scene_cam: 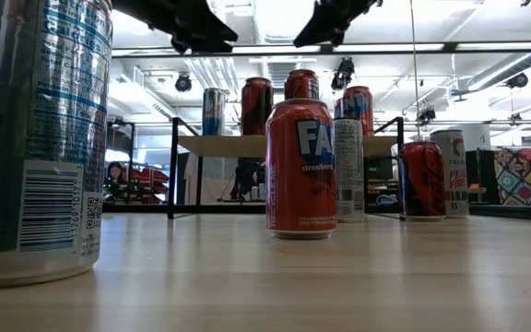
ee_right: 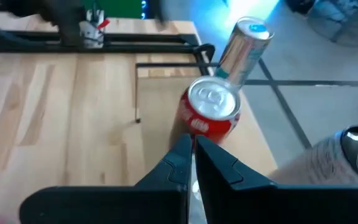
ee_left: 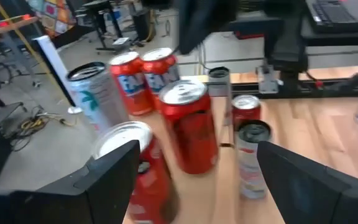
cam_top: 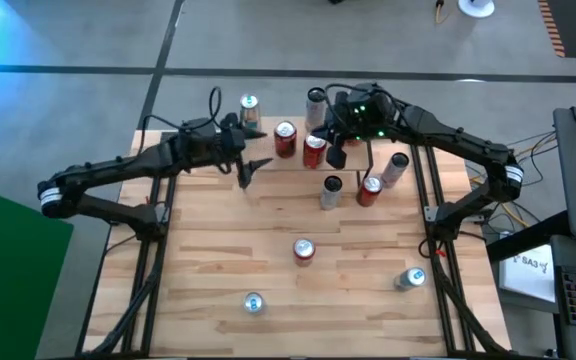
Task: Place canned beverage on shelf
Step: Adjust the red soda can on the shelf
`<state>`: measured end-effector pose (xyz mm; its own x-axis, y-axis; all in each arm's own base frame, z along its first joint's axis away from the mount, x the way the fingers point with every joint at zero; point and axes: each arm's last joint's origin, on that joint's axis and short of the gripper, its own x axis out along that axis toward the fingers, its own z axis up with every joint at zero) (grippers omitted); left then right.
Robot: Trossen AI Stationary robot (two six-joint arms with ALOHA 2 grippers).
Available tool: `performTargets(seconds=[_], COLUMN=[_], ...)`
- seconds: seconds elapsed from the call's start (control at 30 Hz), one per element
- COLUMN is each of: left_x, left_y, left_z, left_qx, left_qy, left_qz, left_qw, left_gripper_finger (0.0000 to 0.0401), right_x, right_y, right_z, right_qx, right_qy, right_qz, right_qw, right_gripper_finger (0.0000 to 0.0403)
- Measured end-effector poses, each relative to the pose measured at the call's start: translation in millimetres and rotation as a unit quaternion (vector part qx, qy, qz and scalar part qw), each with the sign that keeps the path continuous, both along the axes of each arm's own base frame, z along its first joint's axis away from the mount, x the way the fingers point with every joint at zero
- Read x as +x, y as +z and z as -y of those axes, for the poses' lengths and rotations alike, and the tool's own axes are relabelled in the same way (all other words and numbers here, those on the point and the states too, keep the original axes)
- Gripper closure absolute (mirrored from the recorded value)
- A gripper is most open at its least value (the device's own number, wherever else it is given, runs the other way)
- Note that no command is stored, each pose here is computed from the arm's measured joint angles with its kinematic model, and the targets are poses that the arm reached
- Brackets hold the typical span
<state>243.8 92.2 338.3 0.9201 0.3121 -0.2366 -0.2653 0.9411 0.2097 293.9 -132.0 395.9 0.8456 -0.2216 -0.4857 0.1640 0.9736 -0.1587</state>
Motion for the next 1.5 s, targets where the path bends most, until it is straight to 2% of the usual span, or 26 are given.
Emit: performTargets(seconds=[0.27,0.43,0.77,1.07,1.5], left_x=[-13,-26,-49,-50,-50], left_y=[-12,-18,-8,-14,-12], left_z=[14,19,26,27,27], left_qx=[-0.001,-0.001,-0.001,-0.008,-0.002], left_qy=[-0.005,-0.004,-0.001,0.0,-0.001], left_qz=[-0.012,0.005,0.054,0.057,0.063], left_qw=[1.0,1.0,0.999,0.998,0.998], left_gripper_finger=[0.0092,0.0092,0.0092,0.0092,0.0092], right_x=[24,38,61,77,82], right_y=[-6,-10,-18,-26,-31], right_z=[11,18,26,35,37], right_qx=[0.005,0.01,0.026,0.021,0.013], right_qy=[-0.005,-0.005,-0.007,-0.027,-0.032], right_qz=[0.012,-0.002,-0.046,-0.053,-0.048], right_qw=[1.0,1.0,0.999,0.998,0.998], right_gripper_finger=[0.039,0.039,0.0391,0.0391,0.0391])
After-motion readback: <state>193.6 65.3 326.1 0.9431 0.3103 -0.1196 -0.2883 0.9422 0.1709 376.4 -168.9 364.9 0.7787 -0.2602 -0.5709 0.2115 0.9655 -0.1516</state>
